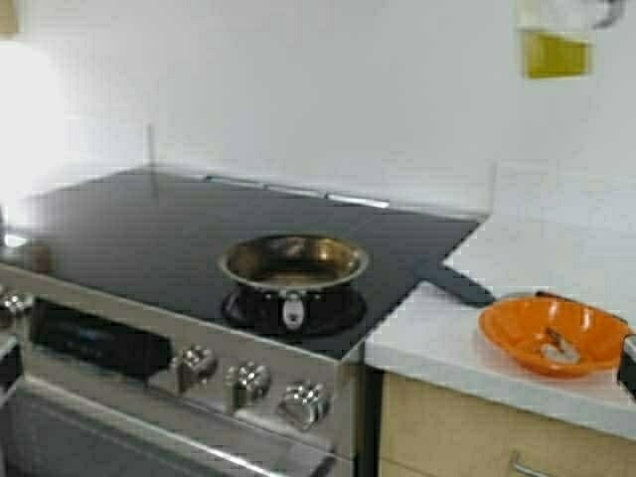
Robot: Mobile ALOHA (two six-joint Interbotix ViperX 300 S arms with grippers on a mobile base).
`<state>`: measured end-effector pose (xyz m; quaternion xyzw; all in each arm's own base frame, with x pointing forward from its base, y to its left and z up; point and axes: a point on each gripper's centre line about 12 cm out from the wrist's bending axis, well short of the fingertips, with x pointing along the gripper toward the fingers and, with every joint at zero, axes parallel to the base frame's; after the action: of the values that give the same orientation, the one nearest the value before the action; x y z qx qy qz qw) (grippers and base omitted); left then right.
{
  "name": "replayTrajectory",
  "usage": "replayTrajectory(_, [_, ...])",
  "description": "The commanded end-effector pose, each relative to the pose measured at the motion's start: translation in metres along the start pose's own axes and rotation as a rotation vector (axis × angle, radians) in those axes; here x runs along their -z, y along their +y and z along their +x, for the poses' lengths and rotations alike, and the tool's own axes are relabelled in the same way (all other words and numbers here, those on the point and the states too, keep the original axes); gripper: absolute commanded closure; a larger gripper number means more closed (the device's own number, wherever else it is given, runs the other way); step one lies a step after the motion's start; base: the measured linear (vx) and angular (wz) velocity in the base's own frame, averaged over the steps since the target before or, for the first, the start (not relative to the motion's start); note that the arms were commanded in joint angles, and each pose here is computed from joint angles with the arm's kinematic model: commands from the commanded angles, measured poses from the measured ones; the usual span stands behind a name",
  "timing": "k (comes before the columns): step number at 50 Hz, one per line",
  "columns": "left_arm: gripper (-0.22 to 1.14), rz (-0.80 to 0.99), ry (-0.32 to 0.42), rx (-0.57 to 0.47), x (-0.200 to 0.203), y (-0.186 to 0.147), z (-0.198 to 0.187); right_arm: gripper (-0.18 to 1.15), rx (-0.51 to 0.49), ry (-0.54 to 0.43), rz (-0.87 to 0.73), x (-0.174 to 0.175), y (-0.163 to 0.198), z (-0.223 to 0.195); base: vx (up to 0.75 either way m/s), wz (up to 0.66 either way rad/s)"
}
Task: Add oil to the pan and cook the shrimp and serve it
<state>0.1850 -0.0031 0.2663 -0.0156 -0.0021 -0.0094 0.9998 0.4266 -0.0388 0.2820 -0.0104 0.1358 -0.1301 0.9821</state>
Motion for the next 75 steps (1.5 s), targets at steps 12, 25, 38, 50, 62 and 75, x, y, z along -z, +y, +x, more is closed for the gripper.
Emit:
replayTrajectory(12, [0.89, 0.018, -0.003, -0.002, -0.001, 0.0, 0.001, 0.92, 0.19, 0.0, 0.08, -0.02, -0.138, 0.076, 0.0, 0.0])
replayTrajectory(25, [0.89, 0.029, 0.001, -0.002, 0.002, 0.0, 0.0, 0.92, 0.208, 0.077, 0.04, 0.029, -0.167, 0.156, 0.0, 0.0])
replayTrajectory(38, [0.89, 0.028, -0.008, 0.0, -0.002, 0.0, 0.0, 0.92, 0.274, 0.108, 0.021, 0.082, -0.204, 0.21, 0.0, 0.0])
replayTrajectory(50, [0.89, 0.023, -0.014, -0.002, -0.004, 0.0, 0.0, 0.92, 0.373, 0.091, 0.075, 0.131, -0.236, 0.246, 0.0, 0.0])
replayTrajectory(62, [0.89, 0.02, -0.006, -0.002, 0.0, 0.0, -0.002, 0.92, 0.408, 0.09, 0.074, 0.188, -0.242, 0.276, 0.0, -0.01])
replayTrajectory(75, [0.89, 0.02, -0.006, 0.0, 0.0, 0.0, -0.002, 0.92, 0.446, -0.003, 0.088, 0.201, -0.242, 0.276, 0.0, 0.0])
